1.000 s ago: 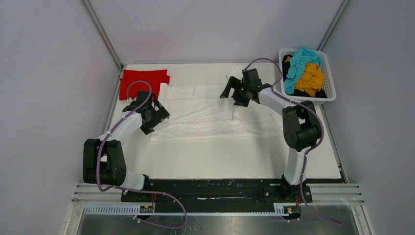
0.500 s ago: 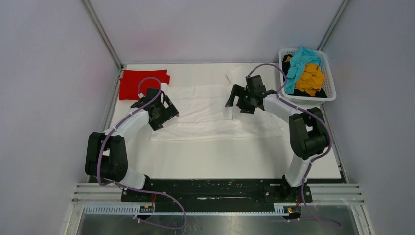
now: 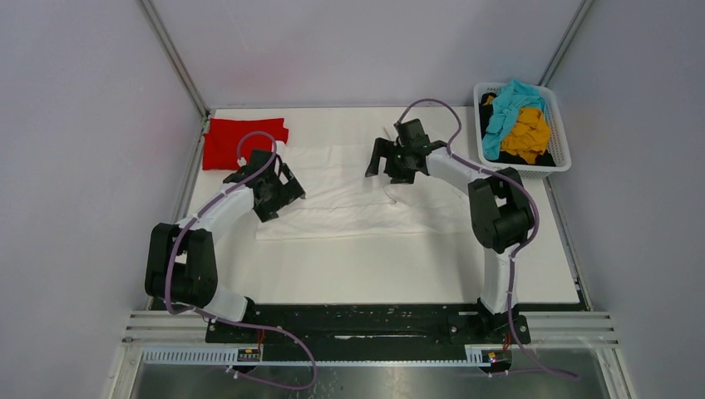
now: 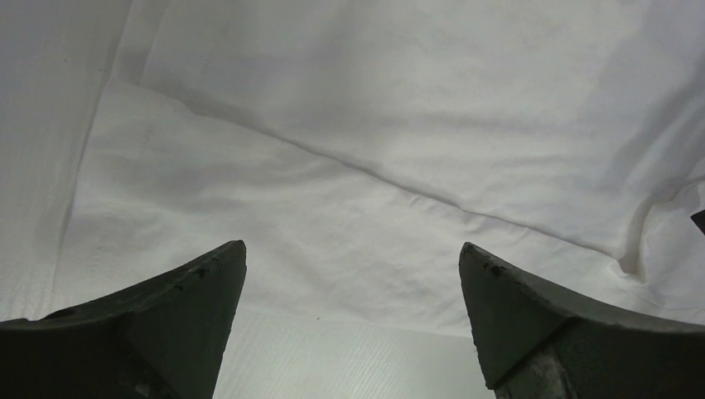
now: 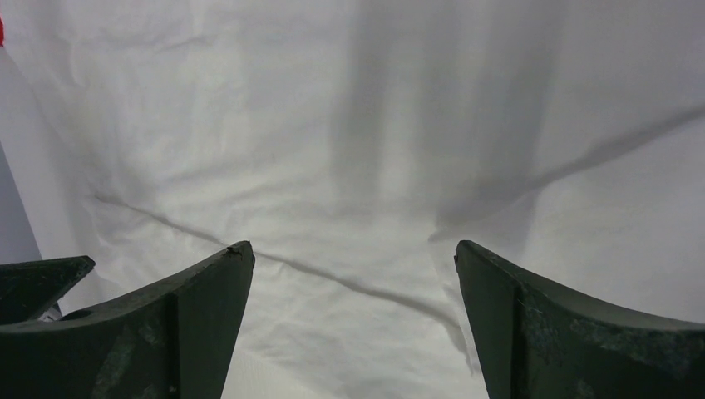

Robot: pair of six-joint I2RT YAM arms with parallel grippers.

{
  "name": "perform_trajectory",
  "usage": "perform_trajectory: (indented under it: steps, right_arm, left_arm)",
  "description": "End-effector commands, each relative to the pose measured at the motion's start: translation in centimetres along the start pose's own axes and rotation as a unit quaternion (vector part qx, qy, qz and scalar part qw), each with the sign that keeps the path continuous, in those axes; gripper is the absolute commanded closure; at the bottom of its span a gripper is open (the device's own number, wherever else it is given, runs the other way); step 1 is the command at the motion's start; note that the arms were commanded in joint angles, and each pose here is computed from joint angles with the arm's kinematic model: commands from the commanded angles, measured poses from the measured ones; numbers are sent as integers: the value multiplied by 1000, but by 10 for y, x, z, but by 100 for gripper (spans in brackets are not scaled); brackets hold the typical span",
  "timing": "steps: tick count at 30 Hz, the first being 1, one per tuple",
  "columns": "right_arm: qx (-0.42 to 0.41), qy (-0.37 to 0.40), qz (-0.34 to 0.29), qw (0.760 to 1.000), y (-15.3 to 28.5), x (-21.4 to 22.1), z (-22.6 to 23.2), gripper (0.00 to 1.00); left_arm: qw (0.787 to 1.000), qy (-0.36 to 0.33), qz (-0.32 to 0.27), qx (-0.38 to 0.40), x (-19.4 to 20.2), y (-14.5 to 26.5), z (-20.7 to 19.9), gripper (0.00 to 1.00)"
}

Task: Fold and stack the t-shirts
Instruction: Fold the flattened tshirt in 1/3 of the way

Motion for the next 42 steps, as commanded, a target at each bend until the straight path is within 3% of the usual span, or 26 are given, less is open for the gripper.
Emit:
perform_trajectory:
  steps: [1, 6, 16, 30, 37, 42]
  right_arm:
    - [20, 34, -31, 999, 44, -9, 2, 1]
    - [41, 15, -6, 999, 51, 31, -17, 1]
    - [53, -38, 92, 994, 49, 122, -42, 1]
    - [105, -57, 151, 981, 120, 236, -70, 1]
    - [85, -65, 169, 980, 136, 268, -67, 1]
    - [77, -72, 168, 980, 148, 284, -63, 0]
  left_arm:
    - [999, -27, -5, 46, -7, 6, -31, 1]
    - [999, -34, 9, 36, 1, -10, -31, 1]
    - [997, -37, 66, -25, 45, -41, 7, 1]
    - [991, -53, 99, -77, 128, -1, 83, 1]
    - [989, -45, 94, -105, 152, 18, 119, 1]
    - [989, -39, 96, -104, 163, 23, 124, 1]
Point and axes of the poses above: each gripper's point midway between its finger pads, its own y axis back along the fingers, its own z axis along the line the jaws close on, x = y × z, the point moved 1 cm from there along y, back along the fingers, and after that the axes turned 12 degrees about y, right-handed, at the moved point
